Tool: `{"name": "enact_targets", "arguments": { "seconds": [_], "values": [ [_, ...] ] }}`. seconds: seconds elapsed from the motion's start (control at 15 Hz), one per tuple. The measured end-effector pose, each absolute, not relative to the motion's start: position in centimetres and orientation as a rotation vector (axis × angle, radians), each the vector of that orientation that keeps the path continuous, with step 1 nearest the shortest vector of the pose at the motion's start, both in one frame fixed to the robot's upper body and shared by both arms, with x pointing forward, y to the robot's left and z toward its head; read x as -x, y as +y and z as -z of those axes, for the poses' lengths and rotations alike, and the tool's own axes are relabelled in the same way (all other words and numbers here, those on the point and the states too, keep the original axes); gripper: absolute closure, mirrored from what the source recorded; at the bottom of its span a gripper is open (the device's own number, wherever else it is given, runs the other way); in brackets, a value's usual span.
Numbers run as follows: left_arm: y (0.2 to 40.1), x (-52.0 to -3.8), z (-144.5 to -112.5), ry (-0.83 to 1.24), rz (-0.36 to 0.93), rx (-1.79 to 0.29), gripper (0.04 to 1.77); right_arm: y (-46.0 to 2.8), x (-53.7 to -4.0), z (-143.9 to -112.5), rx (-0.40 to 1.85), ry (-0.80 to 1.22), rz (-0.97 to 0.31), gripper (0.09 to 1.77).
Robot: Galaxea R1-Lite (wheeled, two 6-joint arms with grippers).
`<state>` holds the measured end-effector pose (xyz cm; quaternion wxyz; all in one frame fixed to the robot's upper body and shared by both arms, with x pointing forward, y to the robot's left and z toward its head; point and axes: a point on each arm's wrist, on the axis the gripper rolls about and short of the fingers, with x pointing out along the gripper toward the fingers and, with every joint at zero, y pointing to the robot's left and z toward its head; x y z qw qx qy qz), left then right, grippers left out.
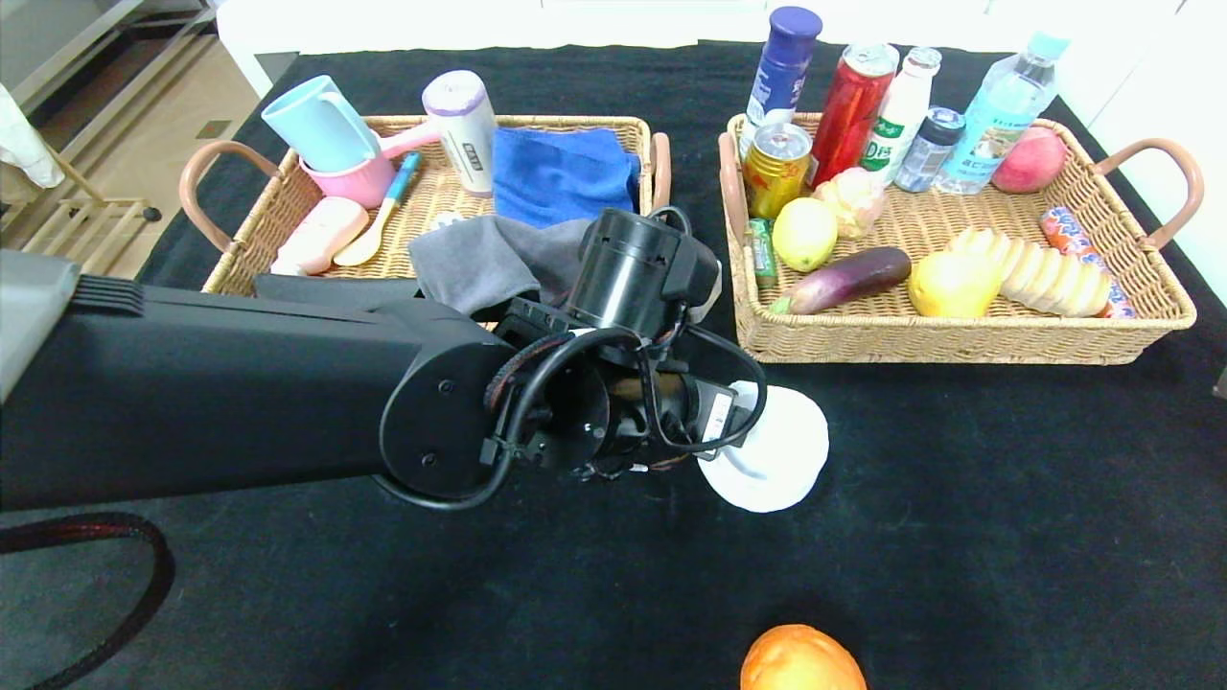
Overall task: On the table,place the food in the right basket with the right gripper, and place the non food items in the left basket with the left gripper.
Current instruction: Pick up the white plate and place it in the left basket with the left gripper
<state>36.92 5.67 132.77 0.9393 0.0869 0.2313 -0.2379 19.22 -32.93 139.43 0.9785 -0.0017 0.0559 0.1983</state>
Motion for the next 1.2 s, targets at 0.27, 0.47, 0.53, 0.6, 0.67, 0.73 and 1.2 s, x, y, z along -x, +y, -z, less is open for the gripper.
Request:
{"name": "enact_targets", "arguments": {
  "seconds": [0.27,0.47,0.53,0.6,0.67,0.73,1.2],
  "values": [
    [5.72,-36.69,-132.85,0.472,0.489,-0.178,0.74,-32.92,-19.20,-139.42,0.004,0.112,-0.401,0.15],
    [5.66,-36.59,-132.81,0.473,0.492,-0.180,1.05,-32.92,-19.18,-139.42,0.004,0.112,-0.401,0.15],
    [5.66,-36.59,-132.79,0.473,0.492,-0.180,1.50,-32.92,-19.16,-139.43,0.004,0.111,-0.400,0.15],
    [5.64,-36.56,-132.77,0.473,0.492,-0.180,1.70,-32.92,-19.14,-139.44,0.004,0.110,-0.401,0.15],
    [5.65,-36.57,-132.76,0.473,0.492,-0.180,1.70,-32.92,-19.14,-139.44,0.004,0.110,-0.400,0.15],
    [5.66,-36.60,-132.73,0.474,0.492,-0.180,1.70,-32.92,-19.14,-139.43,0.004,0.111,-0.401,0.15],
    [5.51,-36.50,-132.36,0.480,0.494,-0.181,1.70,-32.92,-19.09,-139.45,0.007,0.109,-0.401,0.15]
  ]
}}
